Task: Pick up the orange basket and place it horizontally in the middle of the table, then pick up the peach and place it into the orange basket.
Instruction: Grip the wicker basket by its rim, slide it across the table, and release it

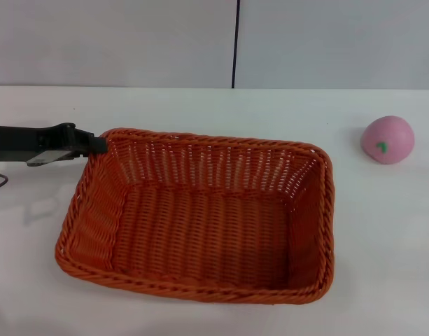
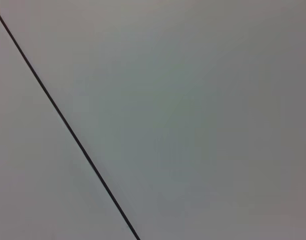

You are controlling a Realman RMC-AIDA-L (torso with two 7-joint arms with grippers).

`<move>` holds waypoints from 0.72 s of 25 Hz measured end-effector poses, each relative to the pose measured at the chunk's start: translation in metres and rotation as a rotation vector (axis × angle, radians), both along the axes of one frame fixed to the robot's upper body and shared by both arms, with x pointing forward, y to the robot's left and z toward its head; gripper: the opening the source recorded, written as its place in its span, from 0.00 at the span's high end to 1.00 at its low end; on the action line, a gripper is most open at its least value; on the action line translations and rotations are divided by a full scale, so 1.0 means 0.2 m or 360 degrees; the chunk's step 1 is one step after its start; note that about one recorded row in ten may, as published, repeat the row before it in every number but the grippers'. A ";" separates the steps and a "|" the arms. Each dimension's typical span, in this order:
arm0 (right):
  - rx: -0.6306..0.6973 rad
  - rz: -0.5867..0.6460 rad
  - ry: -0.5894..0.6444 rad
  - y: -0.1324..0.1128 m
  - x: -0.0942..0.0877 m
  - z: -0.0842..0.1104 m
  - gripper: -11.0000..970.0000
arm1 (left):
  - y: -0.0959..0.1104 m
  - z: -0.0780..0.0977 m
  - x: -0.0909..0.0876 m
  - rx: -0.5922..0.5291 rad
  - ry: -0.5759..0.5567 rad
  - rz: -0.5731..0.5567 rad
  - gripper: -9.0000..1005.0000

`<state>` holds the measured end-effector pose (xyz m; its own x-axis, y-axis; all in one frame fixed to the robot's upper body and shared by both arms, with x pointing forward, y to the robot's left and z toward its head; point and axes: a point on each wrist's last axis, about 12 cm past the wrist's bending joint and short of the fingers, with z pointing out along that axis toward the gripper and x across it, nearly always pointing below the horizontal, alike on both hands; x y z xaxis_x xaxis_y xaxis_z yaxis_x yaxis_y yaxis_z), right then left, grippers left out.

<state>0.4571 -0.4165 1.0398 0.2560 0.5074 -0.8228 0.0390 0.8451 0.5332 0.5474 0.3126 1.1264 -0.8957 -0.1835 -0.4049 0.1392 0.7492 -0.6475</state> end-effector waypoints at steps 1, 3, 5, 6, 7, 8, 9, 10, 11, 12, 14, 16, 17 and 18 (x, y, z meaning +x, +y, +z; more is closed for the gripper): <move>0.0001 0.0000 0.0000 0.00 0.00 0.00 0.29 | 0.00 0.00 0.00 0.0000 0.0000 0.0000 0.83; 0.0001 0.0001 0.0000 0.00 0.00 0.00 0.29 | 0.00 0.00 0.00 -0.0007 -0.0004 0.0000 0.82; 0.0002 0.0001 0.0000 0.00 0.00 0.00 0.29 | 0.00 0.00 0.00 -0.0007 -0.0004 0.0000 0.82; 0.0002 0.0001 0.0000 0.00 0.00 0.00 0.29 | 0.00 0.00 0.00 -0.0014 -0.0007 0.0000 0.82; 0.0005 0.0001 0.0001 0.00 0.00 0.00 0.29 | 0.00 0.00 0.00 -0.0019 -0.0014 -0.0006 0.82; 0.0005 0.0001 0.0001 0.00 0.00 0.00 0.29 | 0.00 0.00 0.00 -0.0019 -0.0014 -0.0006 0.82; 0.0010 0.0000 0.0003 0.01 -0.01 -0.01 0.29 | 0.00 0.01 -0.01 -0.0023 -0.0025 -0.0015 0.82; 0.0010 0.0000 0.0003 0.01 -0.01 -0.01 0.29 | 0.00 0.01 -0.01 -0.0028 -0.0032 -0.0016 0.82; 0.0013 0.0000 0.0001 0.01 -0.01 -0.01 0.29 | 0.00 0.01 -0.01 -0.0043 -0.0047 -0.0016 0.83; 0.0018 0.0002 -0.0002 0.01 -0.01 -0.01 0.29 | 0.00 0.01 -0.02 -0.0059 -0.0057 -0.0012 0.83; 0.0023 0.0001 -0.0003 0.01 -0.02 -0.01 0.29 | 0.02 0.02 -0.03 -0.0098 -0.0093 0.0000 0.83; 0.0026 0.0002 -0.0006 0.01 -0.02 -0.01 0.29 | 0.04 0.02 -0.04 -0.0137 -0.0123 0.0020 0.83; 0.0026 0.0002 -0.0006 0.01 -0.02 -0.01 0.29 | 0.04 0.02 -0.04 -0.0137 -0.0123 0.0020 0.83; 0.0026 0.0002 -0.0009 0.01 -0.03 -0.01 0.29 | 0.04 0.02 -0.04 -0.0137 -0.0123 0.0020 0.83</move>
<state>0.4518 -0.4139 1.0375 0.2599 0.5210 -0.8130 0.0346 0.8364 0.5470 0.5385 0.3215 1.1305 -0.8597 -0.2319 -0.4551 0.1820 0.6934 -0.6972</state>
